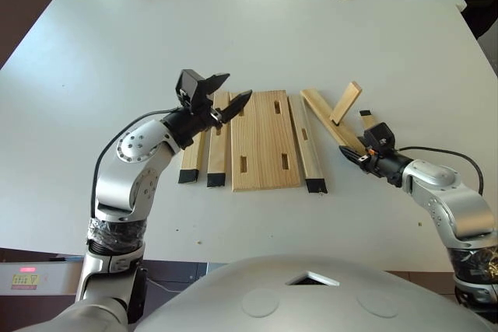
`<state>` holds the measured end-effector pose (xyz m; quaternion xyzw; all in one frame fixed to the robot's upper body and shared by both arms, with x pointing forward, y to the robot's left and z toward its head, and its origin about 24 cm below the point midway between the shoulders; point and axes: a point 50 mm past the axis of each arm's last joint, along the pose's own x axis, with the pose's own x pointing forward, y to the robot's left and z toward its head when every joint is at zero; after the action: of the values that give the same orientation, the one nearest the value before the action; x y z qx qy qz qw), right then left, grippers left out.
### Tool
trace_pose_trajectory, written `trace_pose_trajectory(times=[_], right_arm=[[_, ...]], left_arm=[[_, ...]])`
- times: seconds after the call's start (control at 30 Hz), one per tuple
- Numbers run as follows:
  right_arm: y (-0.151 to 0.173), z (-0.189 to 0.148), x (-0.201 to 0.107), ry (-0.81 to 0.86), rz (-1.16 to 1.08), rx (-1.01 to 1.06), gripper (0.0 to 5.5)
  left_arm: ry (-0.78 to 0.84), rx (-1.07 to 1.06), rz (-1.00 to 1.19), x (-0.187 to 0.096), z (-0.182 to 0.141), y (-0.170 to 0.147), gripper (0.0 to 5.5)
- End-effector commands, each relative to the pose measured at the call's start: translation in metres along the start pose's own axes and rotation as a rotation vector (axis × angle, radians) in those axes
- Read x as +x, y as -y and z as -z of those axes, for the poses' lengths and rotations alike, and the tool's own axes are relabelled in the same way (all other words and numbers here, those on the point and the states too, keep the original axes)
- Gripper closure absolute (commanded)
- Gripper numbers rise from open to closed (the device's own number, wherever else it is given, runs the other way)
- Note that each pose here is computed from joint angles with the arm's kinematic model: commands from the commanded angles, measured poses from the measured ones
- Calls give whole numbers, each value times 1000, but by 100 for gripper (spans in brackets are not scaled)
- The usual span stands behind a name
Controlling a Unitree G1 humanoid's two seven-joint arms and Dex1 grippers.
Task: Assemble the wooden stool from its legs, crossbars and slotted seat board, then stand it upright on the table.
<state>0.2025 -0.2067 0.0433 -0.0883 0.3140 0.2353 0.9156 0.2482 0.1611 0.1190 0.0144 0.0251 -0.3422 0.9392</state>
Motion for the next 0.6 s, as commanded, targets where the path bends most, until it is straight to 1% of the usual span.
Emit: trace_pose_trajectory(times=[0.03,0.23,0.37,0.43,0.5,0.6], right_arm=[[4,-8,1,18,21,15,343],[22,-44,-3,155,86,19,343],[32,-80,-11,313,74,6,343],[33,-100,-19,410,0,7,343],[28,-120,-30,503,-128,21,343],[16,-143,-50,588,-378,-3,343]], left_arm=[[-22,12,-84,4,-4,-12,217],[1,15,-186,5,-15,-32,217],[66,20,-148,0,-22,-36,217],[100,-49,-72,-2,-26,-34,217],[155,-160,32,-6,-34,-31,217],[253,-346,274,-15,-53,-22,217]])
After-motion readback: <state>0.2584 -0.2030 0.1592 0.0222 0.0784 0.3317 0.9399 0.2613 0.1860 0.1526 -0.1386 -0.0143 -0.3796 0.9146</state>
